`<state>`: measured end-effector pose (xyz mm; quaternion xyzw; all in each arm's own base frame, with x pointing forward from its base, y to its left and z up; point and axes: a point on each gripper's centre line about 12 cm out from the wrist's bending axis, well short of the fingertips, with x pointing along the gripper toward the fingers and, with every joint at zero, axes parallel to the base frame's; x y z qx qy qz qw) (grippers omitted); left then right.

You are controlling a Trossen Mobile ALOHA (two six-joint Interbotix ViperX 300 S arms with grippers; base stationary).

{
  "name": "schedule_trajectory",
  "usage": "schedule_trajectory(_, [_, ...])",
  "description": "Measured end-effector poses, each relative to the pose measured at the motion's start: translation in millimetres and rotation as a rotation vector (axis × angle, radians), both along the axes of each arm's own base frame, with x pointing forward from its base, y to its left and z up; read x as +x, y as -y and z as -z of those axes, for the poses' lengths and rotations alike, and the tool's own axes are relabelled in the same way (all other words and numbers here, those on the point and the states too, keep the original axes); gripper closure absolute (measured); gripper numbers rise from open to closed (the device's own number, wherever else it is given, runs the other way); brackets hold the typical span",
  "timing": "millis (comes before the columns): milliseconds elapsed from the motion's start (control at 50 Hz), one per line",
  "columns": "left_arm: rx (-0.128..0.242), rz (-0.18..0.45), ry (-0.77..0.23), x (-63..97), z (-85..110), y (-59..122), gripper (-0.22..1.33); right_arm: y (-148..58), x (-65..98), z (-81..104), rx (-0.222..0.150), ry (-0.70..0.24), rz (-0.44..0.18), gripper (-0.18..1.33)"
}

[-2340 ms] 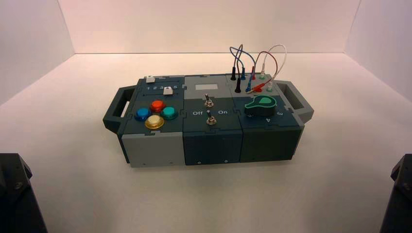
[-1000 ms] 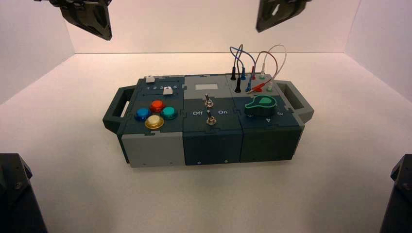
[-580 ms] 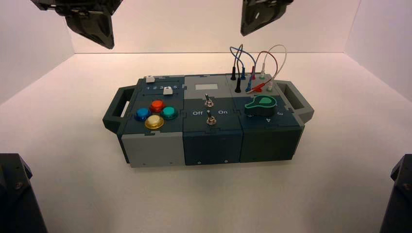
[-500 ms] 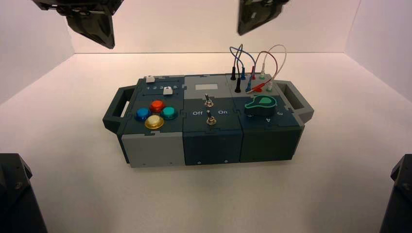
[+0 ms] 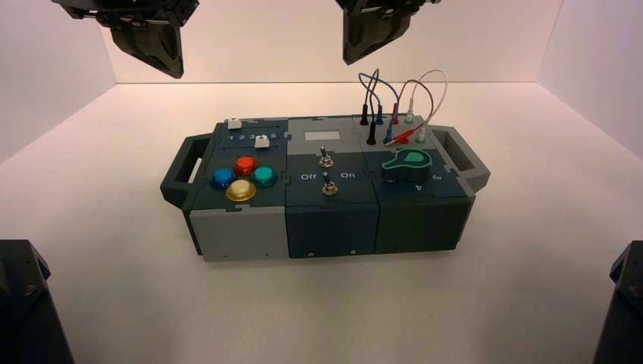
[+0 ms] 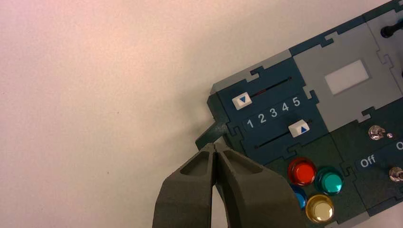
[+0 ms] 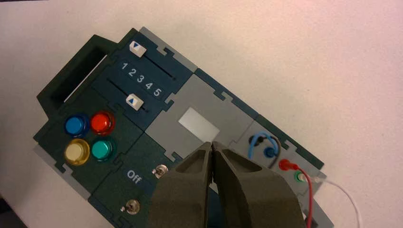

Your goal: Move the top slider to position 4.

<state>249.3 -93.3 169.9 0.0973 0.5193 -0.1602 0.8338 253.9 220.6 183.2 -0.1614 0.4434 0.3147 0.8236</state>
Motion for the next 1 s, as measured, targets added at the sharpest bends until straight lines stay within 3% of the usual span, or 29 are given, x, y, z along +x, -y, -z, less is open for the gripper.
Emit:
schedule_trajectory(460, [-0.004,-0.012,-0.021,2.2,6.8,1.4,1.27,-28,8.8,18.5,-0.037,-0.047,-0.04,1.29])
schedule_trajectory(1000, [-0.043,-0.076,-0.071,21.6,11.8,12.5,1.27,-29,10.2,18.1,-0.027,-0.05,-0.029,1.29])
